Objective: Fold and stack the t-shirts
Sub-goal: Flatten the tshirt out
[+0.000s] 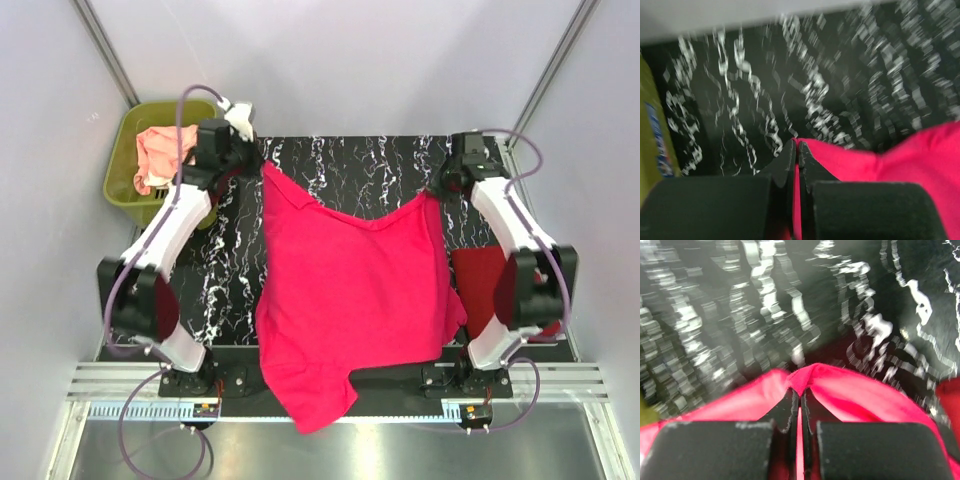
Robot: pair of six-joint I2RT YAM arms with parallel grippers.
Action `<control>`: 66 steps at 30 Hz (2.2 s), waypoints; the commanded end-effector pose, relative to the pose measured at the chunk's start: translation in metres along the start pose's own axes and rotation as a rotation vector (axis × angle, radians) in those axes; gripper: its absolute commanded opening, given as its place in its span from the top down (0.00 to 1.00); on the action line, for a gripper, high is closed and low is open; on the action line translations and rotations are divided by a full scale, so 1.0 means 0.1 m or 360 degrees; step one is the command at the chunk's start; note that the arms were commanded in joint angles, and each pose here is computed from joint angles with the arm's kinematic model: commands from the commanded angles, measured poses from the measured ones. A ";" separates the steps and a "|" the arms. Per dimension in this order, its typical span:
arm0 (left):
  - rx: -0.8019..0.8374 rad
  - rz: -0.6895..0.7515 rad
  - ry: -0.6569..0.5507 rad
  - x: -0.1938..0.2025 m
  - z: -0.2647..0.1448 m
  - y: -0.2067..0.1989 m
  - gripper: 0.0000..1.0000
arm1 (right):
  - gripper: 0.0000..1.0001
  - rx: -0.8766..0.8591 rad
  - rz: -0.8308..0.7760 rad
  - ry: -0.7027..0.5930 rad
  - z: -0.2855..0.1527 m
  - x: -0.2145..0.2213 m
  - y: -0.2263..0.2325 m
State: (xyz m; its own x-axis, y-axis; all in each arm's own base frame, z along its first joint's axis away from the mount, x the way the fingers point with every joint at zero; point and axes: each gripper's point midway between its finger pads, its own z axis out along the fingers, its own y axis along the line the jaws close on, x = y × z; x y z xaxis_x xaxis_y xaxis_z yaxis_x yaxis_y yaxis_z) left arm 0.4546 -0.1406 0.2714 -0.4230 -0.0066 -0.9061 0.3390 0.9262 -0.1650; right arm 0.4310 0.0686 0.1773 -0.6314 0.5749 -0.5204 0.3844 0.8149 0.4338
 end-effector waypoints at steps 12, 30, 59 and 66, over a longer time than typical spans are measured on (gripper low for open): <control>-0.0068 -0.0151 0.0110 0.21 0.86 0.53 1.00 | 1.00 0.0072 -0.0164 0.0038 1.02 -0.55 -0.07; -0.0165 -0.0174 -0.0674 -1.55 -1.86 -0.10 1.00 | 1.00 -0.0606 -0.0034 -0.0376 -1.83 -0.64 0.88; -0.0090 0.0048 -0.0833 -1.55 -2.46 -0.45 1.00 | 1.00 -0.0842 0.0094 -0.0881 -2.54 -0.48 0.60; -0.0006 -0.0048 -0.0837 -1.79 -2.04 -0.45 1.00 | 1.00 -0.0810 -0.0144 -0.0868 -2.21 -0.72 0.85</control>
State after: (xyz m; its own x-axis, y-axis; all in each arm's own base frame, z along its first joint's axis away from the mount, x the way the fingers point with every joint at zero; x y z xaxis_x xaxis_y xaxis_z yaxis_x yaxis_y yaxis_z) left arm 0.3624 -0.1078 0.4430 -0.1744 -0.1477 -0.9735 0.2779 0.9411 -0.1926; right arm 0.3519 0.0878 0.3480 -0.3443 0.6046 -0.7183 0.0166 0.7688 0.6392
